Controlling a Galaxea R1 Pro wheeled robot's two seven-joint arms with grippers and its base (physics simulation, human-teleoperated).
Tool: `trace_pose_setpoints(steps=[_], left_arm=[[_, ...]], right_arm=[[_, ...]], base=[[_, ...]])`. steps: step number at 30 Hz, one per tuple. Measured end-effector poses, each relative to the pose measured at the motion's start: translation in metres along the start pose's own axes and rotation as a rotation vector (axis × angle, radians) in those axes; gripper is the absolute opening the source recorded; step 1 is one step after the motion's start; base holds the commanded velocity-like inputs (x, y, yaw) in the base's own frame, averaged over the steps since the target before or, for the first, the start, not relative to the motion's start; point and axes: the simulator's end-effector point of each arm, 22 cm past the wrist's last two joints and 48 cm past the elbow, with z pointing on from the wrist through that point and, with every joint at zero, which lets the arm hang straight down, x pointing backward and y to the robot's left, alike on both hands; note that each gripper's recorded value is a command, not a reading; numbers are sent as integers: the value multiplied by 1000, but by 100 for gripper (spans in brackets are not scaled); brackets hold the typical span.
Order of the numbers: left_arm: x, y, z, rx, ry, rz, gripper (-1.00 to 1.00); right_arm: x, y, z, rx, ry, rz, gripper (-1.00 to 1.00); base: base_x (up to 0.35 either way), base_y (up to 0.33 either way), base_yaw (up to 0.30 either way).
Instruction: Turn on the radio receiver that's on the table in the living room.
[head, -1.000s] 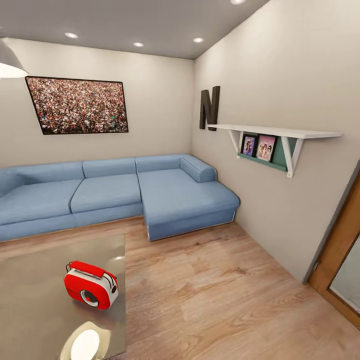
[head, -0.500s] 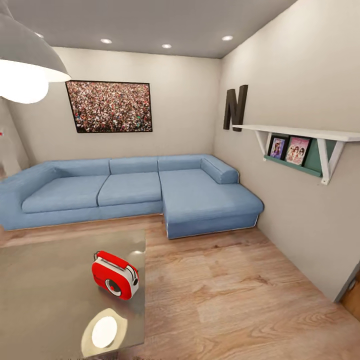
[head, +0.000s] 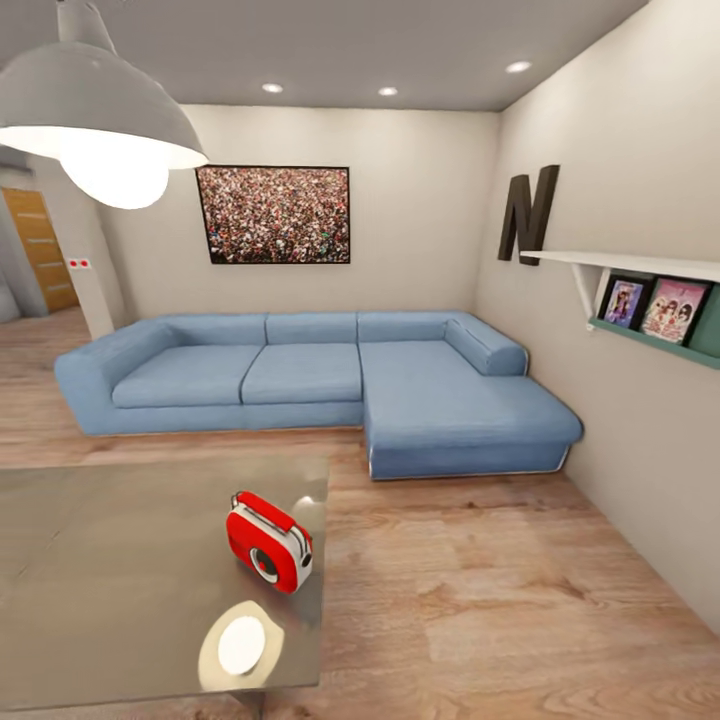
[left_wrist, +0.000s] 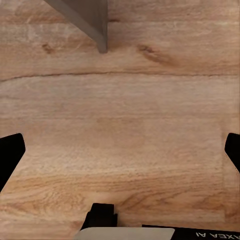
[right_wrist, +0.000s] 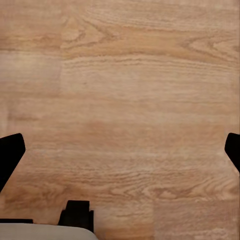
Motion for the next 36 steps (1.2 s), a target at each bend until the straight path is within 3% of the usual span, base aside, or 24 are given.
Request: trace_pose_setpoints(steps=[21,36], left_arm=[[0,0,0,0,0,0,100],[0,0,0,0,0,0,100]], right_arm=[[0,0,0,0,0,0,100],[0,0,0,0,0,0,100]], base=[[230,-220,290],[25,-28,290]])
